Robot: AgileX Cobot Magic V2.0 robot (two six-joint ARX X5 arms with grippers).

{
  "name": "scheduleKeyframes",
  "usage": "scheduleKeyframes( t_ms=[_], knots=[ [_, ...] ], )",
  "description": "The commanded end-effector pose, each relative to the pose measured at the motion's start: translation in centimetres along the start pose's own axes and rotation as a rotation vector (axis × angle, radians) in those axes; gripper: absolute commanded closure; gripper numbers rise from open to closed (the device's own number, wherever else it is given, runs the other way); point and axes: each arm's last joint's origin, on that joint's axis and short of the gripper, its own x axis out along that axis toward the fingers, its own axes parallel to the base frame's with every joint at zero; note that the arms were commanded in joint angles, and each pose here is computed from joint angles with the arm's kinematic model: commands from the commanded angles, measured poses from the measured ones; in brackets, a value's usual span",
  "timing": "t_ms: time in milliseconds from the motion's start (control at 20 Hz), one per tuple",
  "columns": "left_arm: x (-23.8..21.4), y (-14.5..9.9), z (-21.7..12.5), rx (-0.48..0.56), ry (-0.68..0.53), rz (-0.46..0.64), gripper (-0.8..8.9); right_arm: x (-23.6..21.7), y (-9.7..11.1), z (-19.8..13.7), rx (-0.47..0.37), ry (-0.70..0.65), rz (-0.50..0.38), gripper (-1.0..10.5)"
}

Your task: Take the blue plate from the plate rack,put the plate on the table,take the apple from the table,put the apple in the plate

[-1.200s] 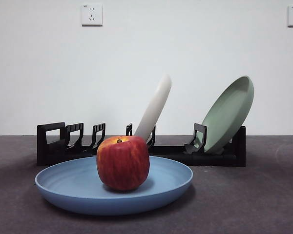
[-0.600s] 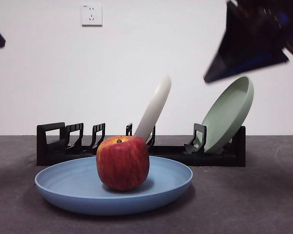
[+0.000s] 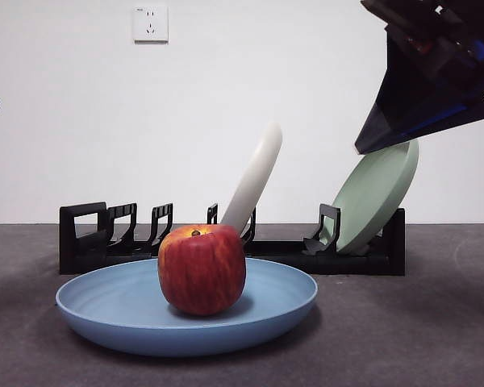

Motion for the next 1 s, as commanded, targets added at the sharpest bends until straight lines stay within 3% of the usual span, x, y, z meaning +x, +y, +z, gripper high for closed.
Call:
scheduleKeyframes(
  t_ms=[50,200,350,500,800,1000],
  knots=[
    [0.0,0.0,0.0,-0.005,-0.003,-0.006,8.14,0.0,0.0,-0.1,-0.007,-0.001,0.001,9.5],
    [-0.2,-0.2,-0.1,0.004,-0.011,-0.016,8.14,0.0,0.0,-0.1,-0.007,-0.001,0.0,9.5],
    [-1.8,-0.2,0.1,0.093,-0.099,0.014,8.14,0.0,0.0,-0.1,-0.007,-0.001,0.001,9.5],
    [-3.2,0.5,-0.6,0.101,-0.202,0.079,8.14,0.0,0.0,-0.1,-0.007,-0.001,0.0,9.5],
    [-1.5,3.1,-6.4,0.072,-0.383,0.257,8.14,0.0,0.0,-0.1,-0.007,-0.001,0.0,9.5],
    [0.2,4.0,-9.3,0.053,-0.357,0.294,8.14,0.0,0.0,-0.1,-0.007,-0.001,0.001,9.5]
  ],
)
